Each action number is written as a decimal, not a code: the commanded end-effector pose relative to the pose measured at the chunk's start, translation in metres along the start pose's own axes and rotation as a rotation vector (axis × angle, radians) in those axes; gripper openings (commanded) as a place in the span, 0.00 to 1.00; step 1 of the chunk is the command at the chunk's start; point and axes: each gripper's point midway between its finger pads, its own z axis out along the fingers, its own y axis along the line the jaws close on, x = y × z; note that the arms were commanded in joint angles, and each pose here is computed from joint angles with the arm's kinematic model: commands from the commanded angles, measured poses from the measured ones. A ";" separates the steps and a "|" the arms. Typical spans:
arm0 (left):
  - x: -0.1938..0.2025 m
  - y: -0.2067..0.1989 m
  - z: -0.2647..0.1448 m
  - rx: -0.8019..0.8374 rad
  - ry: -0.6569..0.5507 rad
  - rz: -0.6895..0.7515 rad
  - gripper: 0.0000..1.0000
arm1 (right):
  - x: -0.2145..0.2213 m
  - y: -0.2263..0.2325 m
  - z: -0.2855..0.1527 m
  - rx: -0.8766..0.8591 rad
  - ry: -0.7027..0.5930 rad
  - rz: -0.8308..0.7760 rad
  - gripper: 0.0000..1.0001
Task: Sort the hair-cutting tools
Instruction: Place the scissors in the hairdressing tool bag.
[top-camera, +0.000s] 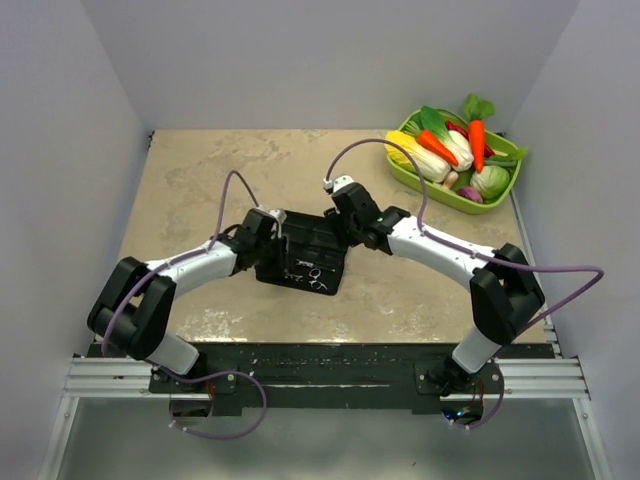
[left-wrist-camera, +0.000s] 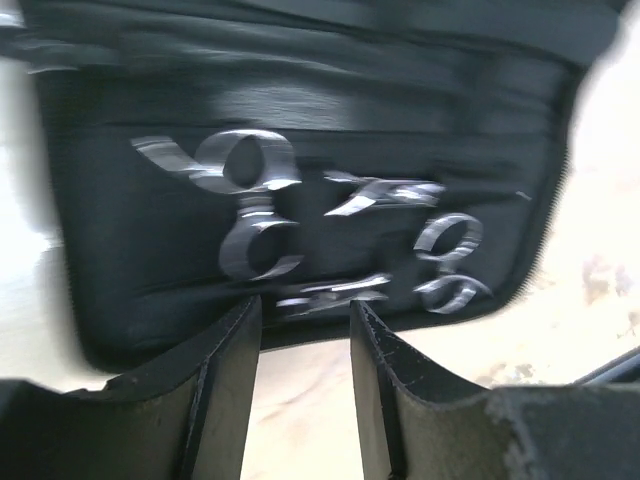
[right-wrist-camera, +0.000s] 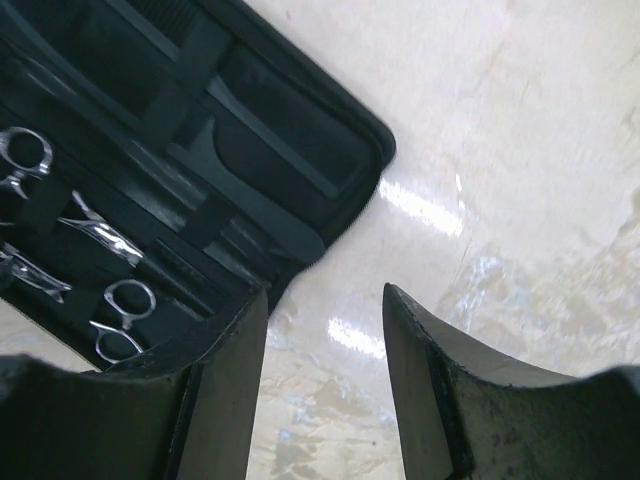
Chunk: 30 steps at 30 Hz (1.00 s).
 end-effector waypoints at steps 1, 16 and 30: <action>0.045 -0.048 0.018 0.115 0.112 0.004 0.45 | 0.019 -0.008 -0.012 0.017 0.038 0.097 0.52; -0.031 -0.089 -0.045 0.019 -0.089 0.184 0.46 | 0.036 -0.004 -0.036 -0.052 0.038 0.120 0.51; -0.040 0.025 -0.055 -0.207 -0.092 0.058 0.46 | 0.070 0.044 -0.006 -0.275 0.176 0.061 0.07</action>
